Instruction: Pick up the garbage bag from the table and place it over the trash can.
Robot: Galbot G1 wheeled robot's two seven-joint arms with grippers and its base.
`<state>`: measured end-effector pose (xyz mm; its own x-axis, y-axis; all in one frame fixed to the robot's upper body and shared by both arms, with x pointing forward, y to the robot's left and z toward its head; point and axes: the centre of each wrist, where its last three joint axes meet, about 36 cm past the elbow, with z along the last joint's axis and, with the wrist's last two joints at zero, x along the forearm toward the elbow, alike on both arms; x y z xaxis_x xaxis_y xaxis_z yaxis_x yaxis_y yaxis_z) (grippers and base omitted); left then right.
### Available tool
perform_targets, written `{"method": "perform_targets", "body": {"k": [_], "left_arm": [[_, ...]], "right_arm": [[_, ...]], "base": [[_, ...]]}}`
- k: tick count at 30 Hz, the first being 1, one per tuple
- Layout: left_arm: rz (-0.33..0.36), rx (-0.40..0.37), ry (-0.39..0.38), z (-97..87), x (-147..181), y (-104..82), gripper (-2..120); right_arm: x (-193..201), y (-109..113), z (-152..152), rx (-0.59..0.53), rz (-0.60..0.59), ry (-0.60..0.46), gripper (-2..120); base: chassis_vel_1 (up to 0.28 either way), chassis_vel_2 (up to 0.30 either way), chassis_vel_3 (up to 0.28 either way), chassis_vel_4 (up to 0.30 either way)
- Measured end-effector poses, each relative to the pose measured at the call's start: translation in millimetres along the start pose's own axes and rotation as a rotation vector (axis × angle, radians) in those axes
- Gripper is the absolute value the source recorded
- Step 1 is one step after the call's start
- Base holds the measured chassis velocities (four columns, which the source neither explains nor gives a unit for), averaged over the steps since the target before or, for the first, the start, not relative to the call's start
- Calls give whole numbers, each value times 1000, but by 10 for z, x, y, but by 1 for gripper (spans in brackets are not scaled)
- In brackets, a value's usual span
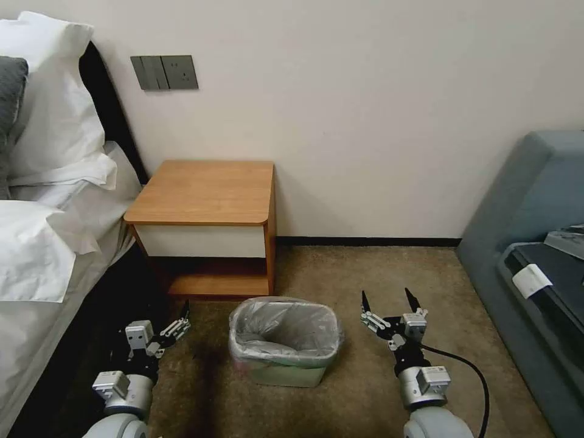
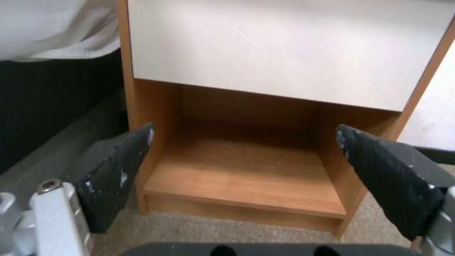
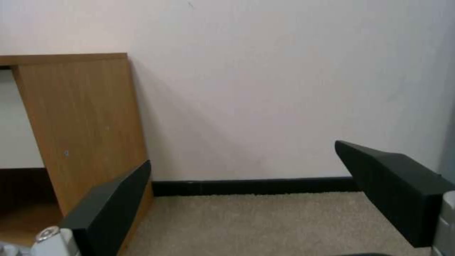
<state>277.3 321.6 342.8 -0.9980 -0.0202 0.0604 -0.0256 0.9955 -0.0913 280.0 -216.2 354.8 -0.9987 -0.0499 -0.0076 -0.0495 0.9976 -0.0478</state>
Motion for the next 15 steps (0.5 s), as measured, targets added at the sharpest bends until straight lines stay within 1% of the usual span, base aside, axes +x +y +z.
{"method": "perform_targets", "body": {"k": [15], "left_arm": [[1,2,2,-7,-2,-5,100]], "right_arm": [[-5,0,-8,-2,-2,1,100]], "base": [[0,0,0,0]]}}
